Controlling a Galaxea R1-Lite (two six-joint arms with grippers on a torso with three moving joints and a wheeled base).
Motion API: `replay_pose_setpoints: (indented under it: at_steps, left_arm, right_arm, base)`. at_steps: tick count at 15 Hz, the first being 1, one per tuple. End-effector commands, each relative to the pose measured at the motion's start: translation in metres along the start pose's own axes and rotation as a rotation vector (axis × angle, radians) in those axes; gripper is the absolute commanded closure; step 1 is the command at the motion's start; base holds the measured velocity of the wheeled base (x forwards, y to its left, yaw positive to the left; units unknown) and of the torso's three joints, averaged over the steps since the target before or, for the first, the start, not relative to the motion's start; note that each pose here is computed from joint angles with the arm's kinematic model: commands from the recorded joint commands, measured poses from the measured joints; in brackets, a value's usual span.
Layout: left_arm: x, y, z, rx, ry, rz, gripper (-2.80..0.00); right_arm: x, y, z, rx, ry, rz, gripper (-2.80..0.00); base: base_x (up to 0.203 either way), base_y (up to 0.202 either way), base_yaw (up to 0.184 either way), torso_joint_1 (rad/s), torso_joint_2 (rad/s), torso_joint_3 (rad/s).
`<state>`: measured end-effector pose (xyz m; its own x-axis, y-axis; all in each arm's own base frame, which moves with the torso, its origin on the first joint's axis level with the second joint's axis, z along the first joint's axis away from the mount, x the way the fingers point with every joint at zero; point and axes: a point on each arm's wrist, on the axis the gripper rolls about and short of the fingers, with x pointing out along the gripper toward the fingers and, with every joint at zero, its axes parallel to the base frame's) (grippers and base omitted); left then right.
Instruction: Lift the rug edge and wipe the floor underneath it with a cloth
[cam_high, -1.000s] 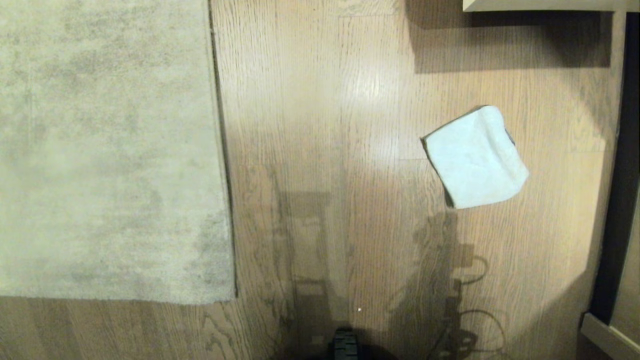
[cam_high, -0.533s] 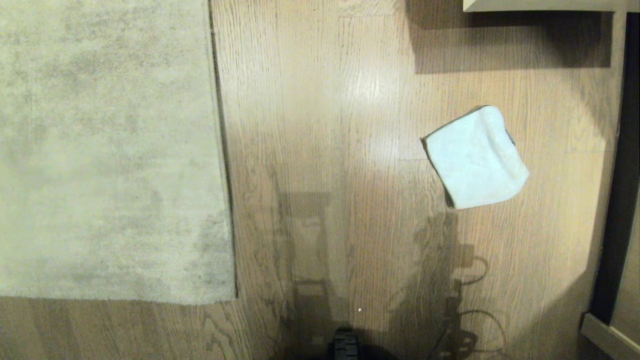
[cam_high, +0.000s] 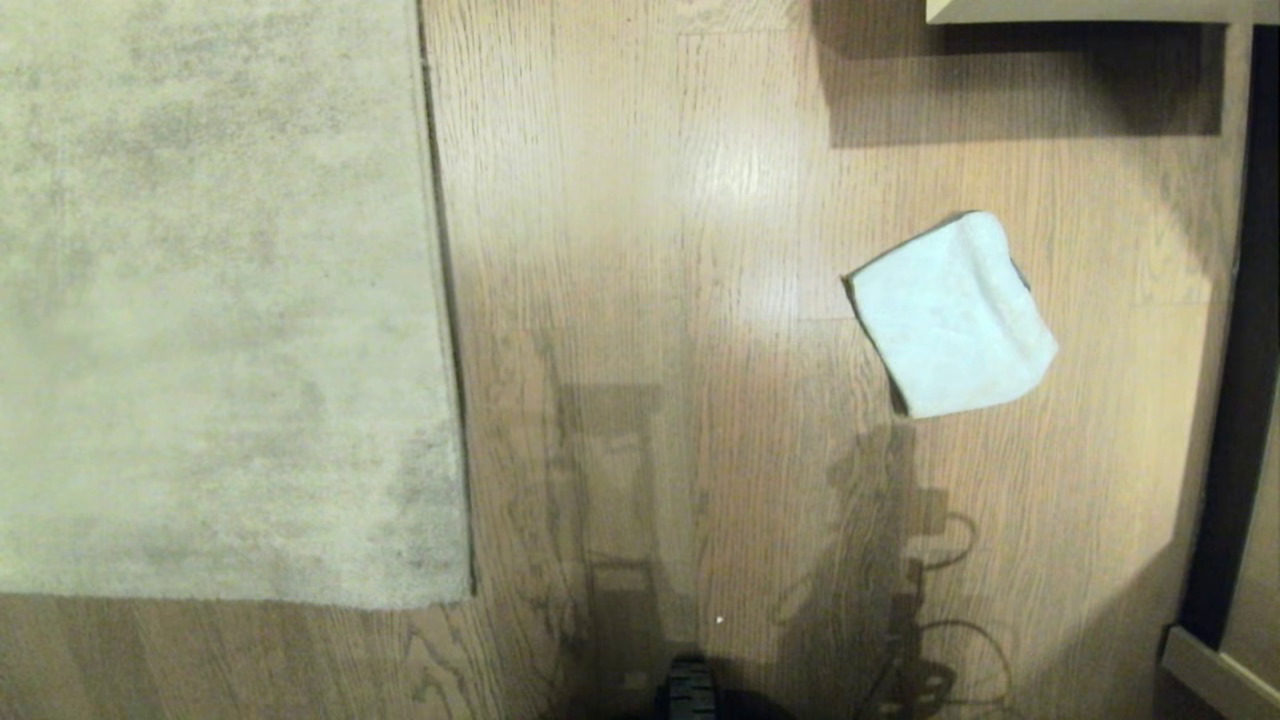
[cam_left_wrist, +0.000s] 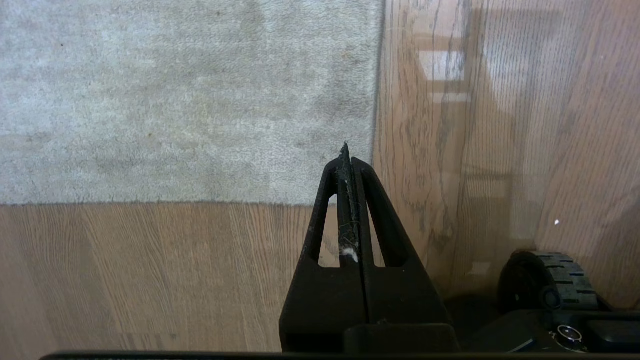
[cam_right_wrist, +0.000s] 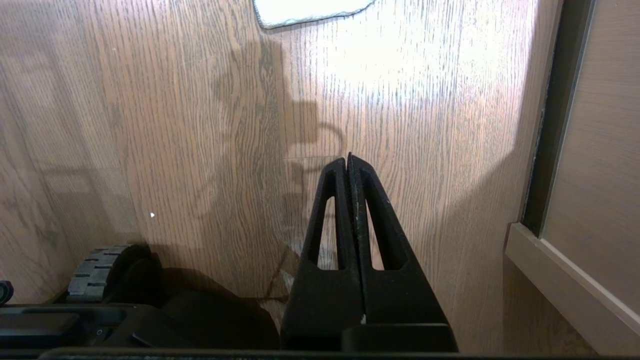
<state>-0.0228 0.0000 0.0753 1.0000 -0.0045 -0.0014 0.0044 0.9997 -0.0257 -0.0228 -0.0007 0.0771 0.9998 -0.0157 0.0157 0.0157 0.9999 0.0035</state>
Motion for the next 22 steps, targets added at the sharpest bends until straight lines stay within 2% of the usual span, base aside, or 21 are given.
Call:
replay_pose_setpoints:
  at_steps: [1, 22]
  left_arm:
    - [0.0, 0.0, 0.0, 0.0, 0.0, 0.0, 0.0]
    - [0.0, 0.0, 0.0, -0.002, 0.0, 0.0, 0.0]
  right_arm:
    - [0.0001, 0.0, 0.0, 0.0, 0.002, 0.0, 0.0]
    - [0.0001, 0.0, 0.0, 0.0, 0.002, 0.0, 0.0]
  base:
    - [0.0, 0.0, 0.0, 0.0, 0.0, 0.0]
    - [0.0, 0.0, 0.0, 0.0, 0.0, 0.0]
